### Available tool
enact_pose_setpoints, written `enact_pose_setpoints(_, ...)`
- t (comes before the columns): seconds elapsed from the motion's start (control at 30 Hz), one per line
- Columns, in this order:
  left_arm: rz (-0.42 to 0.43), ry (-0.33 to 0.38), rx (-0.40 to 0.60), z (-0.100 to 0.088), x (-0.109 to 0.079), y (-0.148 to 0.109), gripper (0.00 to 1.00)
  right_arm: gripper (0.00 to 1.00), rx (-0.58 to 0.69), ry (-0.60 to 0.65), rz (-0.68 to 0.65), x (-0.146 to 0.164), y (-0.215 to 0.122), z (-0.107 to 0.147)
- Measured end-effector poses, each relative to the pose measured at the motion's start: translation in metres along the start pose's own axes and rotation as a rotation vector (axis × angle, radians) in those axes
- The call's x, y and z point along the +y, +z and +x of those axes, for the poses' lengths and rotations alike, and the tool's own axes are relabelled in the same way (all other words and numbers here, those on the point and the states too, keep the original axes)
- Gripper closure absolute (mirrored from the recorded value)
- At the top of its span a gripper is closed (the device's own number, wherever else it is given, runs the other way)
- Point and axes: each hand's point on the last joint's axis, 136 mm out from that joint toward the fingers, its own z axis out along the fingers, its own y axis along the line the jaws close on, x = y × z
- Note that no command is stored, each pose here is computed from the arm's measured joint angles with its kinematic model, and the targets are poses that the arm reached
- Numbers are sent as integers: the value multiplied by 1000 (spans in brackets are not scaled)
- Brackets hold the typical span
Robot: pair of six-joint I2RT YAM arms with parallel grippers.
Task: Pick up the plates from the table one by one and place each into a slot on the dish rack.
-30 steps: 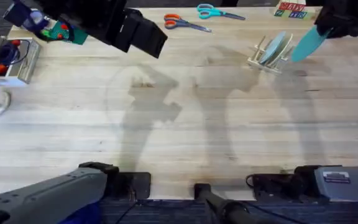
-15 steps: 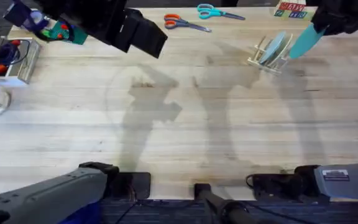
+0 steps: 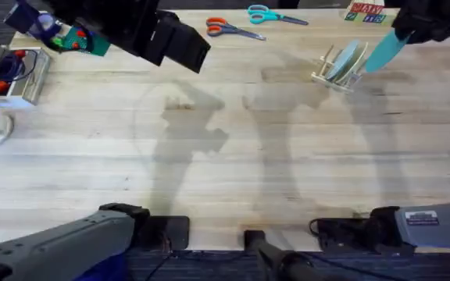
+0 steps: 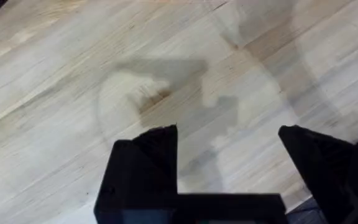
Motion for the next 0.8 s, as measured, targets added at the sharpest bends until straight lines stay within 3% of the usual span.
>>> enact_pose_setpoints(0.33, 0, 0, 0, 0, 0, 0, 7, 971, 45, -11, 22, 3, 20, 3)
enact_pose_setpoints(0.8, 0, 0, 0, 0, 0, 0, 7, 972, 5, 7, 7, 6, 22, -8)
